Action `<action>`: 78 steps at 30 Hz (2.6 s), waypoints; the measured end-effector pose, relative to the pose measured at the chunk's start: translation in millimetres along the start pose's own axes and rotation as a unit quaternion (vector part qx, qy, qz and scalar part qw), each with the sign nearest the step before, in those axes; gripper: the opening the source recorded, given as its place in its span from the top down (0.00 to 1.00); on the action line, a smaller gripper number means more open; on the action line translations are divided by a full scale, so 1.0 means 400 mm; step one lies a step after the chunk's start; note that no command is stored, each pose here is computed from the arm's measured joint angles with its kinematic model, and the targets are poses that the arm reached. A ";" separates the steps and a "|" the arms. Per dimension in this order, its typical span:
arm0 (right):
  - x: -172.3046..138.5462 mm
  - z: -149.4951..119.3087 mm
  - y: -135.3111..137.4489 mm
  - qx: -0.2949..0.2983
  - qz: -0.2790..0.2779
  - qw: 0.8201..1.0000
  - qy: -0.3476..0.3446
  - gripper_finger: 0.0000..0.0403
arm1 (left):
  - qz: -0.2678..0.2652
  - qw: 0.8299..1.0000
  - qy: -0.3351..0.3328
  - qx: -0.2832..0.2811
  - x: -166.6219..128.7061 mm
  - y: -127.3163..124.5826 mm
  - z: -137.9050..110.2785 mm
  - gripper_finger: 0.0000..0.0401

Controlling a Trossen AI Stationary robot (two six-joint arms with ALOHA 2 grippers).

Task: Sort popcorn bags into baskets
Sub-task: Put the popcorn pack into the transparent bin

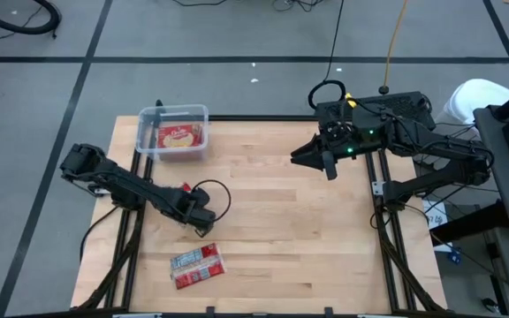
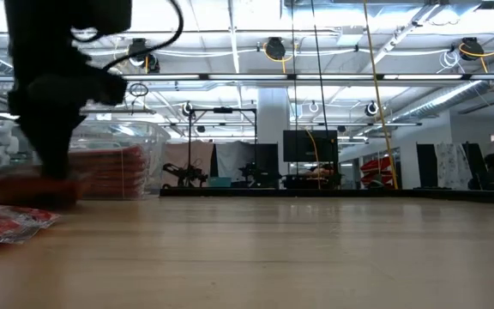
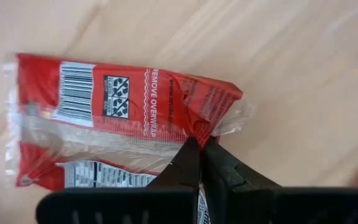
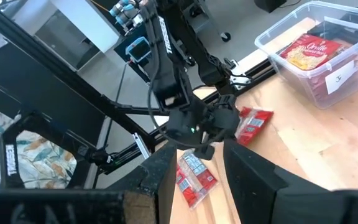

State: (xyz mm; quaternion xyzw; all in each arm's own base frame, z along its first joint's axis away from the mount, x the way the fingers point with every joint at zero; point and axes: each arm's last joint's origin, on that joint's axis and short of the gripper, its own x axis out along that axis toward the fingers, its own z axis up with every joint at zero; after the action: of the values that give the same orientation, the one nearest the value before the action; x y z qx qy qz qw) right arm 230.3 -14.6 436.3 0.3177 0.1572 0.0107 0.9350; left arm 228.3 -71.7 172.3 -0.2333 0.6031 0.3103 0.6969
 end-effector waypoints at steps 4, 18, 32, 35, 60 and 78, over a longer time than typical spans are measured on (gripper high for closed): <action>0.009 0.000 -0.002 -0.009 -0.001 1.000 0.002 0.69 | -0.047 0.998 -0.035 0.007 -0.071 -0.022 0.026 0.99; 0.063 -0.048 -0.029 -0.018 -0.008 0.999 0.035 0.69 | -0.158 0.971 -0.164 0.066 -0.312 -0.067 0.094 1.00; 0.111 -0.148 -0.027 -0.020 0.012 0.995 0.092 0.69 | -0.382 0.861 -0.308 0.135 -0.488 -0.131 0.146 0.99; 0.107 -0.157 -0.016 -0.028 0.019 0.995 0.099 0.69 | -0.418 0.834 -0.336 0.131 -0.511 -0.136 0.160 0.99; -0.045 -0.150 0.045 -0.107 0.038 0.993 0.020 0.41 | -0.519 0.695 -0.482 0.127 -0.613 -0.147 0.188 0.99; 0.054 -0.227 -0.013 -0.040 0.193 0.962 -0.187 0.41 | -0.528 0.648 -0.532 0.133 -0.643 -0.143 0.191 0.99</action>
State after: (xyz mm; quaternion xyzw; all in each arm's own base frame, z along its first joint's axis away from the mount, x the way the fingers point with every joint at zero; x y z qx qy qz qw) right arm 222.9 37.4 358.9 0.3010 -0.0856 0.1378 0.9397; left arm 301.8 -97.0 435.4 -0.2113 -0.0617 -0.1227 0.9677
